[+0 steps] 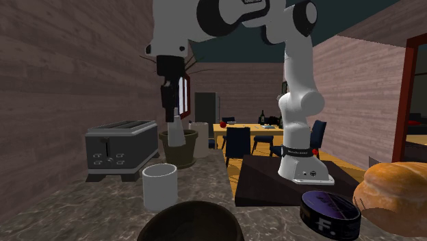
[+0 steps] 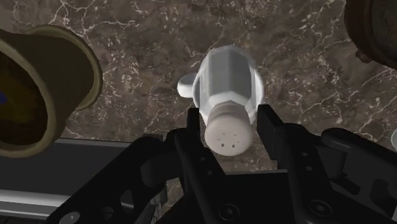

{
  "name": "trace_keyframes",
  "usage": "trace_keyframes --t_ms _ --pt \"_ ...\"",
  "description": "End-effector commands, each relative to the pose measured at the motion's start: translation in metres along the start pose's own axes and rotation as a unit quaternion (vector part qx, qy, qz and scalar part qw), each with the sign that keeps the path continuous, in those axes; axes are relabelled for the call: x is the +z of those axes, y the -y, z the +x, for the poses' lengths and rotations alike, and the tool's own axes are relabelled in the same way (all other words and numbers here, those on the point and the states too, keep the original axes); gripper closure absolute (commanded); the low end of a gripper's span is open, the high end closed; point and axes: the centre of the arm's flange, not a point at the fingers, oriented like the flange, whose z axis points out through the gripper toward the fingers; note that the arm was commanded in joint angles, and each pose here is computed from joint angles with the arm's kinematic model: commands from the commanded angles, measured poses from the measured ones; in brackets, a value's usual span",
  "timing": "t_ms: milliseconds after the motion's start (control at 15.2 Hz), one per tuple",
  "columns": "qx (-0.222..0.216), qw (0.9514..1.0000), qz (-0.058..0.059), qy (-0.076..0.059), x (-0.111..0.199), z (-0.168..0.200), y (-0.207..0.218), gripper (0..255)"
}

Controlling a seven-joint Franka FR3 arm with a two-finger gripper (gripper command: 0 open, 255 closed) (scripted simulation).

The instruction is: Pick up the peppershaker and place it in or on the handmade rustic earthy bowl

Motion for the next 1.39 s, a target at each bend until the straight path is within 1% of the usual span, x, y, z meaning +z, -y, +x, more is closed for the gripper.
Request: trace_keyframes --t_ms 0,1122,1320 --pt "0.001 1.0000 0.000 0.000 -0.005 -0.005 0.023 255" --pt "0.001 1.0000 0.000 0.000 -0.051 -0.064 0.237 255" --pt "0.001 1.0000 0.000 0.000 -0.035 -0.064 0.239 255"
